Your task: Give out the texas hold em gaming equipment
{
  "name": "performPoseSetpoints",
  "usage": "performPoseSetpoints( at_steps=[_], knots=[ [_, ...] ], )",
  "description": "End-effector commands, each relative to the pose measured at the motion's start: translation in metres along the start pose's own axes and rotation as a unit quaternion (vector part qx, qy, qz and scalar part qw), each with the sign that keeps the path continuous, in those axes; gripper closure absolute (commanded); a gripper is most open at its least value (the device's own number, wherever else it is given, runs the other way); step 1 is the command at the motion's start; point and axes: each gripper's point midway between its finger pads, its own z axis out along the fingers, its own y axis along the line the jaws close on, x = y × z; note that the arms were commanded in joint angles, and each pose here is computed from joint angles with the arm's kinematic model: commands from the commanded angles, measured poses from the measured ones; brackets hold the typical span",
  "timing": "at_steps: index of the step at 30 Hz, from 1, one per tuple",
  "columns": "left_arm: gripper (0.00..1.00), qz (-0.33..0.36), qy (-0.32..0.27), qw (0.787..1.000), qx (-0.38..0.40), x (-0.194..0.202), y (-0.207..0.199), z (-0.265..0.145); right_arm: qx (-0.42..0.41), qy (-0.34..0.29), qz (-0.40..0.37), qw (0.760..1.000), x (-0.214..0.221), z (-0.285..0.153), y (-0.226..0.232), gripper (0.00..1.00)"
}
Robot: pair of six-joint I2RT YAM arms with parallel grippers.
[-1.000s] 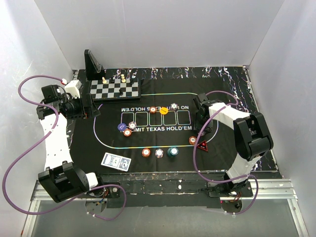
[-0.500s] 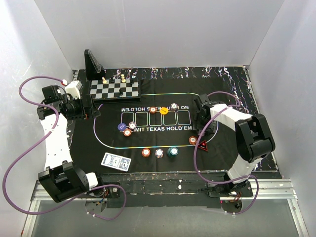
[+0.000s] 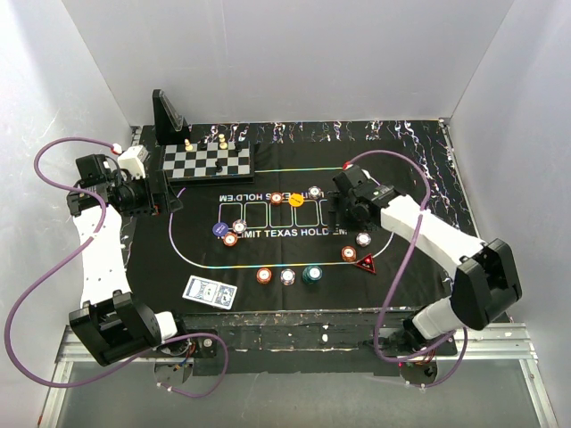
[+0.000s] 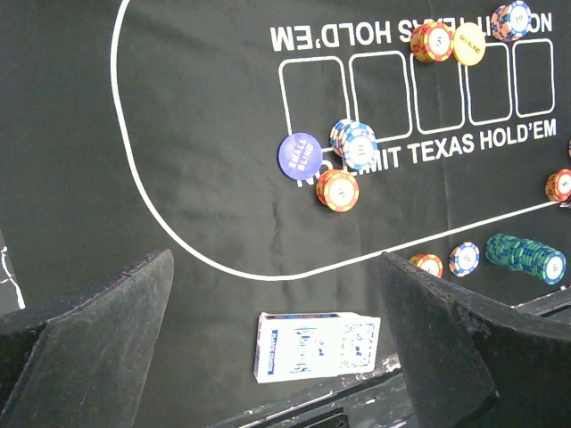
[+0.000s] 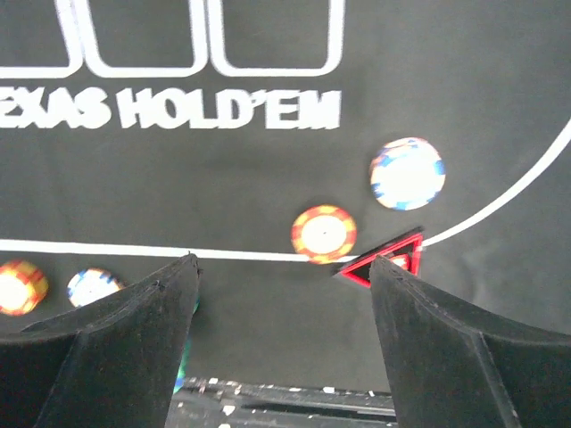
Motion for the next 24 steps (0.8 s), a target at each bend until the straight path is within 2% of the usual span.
performPoseSetpoints(
  at_steps=[1, 6, 11, 24],
  knots=[
    [0.00, 0.003, -0.014, 1.000, 0.011, -0.004, -0.007, -0.006, -0.062, 0.007, -0.045, 0.997, 0.017, -0.032, 0.039, 0.15],
    [0.00, 0.001, -0.014, 1.000, 0.013, -0.005, -0.007, -0.005, -0.106, 0.032, -0.088, 0.990, 0.052, -0.041, 0.072, 0.12],
    [0.00, 0.003, -0.013, 1.000, 0.018, -0.003, -0.009, -0.005, -0.102, 0.054, -0.122, 0.986, 0.075, -0.037, 0.088, 0.11],
    [0.00, 0.004, -0.016, 1.000, 0.017, -0.008, -0.009, -0.007, -0.082, 0.101, -0.155, 0.979, 0.105, -0.012, 0.100, 0.09]
  ],
)
